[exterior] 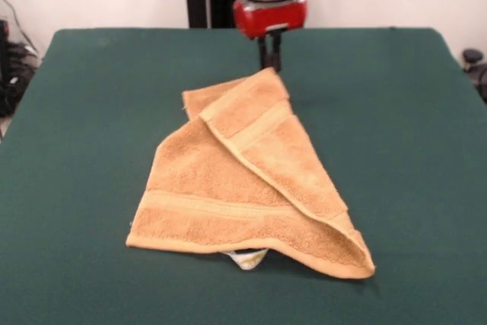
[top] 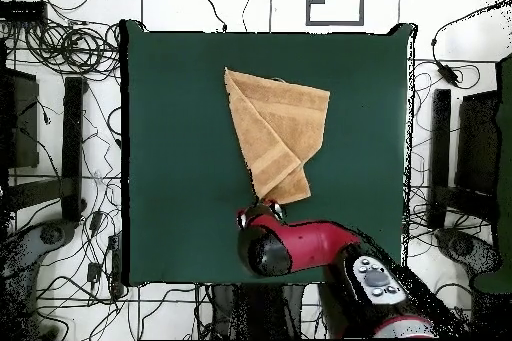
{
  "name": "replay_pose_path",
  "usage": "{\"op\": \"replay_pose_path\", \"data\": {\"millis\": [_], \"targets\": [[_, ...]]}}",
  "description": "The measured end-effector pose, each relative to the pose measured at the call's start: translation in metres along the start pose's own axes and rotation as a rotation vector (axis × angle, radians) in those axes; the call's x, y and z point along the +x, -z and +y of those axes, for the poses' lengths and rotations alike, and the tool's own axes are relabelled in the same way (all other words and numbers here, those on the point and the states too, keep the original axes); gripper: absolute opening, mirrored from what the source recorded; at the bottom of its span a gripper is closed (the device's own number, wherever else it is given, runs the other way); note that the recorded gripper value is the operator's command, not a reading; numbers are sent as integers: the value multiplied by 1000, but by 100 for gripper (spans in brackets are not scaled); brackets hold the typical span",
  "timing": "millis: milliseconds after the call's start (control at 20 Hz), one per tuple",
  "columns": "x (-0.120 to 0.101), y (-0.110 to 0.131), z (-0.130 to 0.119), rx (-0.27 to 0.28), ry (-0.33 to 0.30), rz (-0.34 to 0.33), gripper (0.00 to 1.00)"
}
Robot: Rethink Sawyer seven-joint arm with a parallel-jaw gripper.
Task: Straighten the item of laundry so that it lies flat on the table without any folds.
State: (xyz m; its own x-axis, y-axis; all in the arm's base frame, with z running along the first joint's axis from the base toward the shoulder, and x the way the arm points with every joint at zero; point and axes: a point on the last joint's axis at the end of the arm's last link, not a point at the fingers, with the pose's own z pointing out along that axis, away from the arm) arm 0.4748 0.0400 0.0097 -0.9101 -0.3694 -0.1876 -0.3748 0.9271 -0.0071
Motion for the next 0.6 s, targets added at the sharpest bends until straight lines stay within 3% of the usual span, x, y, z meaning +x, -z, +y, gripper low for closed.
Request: {"op": "replay_pose_path", "data": {"millis": [150, 200, 600], "targets": [[-6, 6, 16, 7, 12, 5, 0], [-13, 12, 35, 12, 15, 8, 0], [-38, 26, 97, 54, 10, 15, 0]]}}
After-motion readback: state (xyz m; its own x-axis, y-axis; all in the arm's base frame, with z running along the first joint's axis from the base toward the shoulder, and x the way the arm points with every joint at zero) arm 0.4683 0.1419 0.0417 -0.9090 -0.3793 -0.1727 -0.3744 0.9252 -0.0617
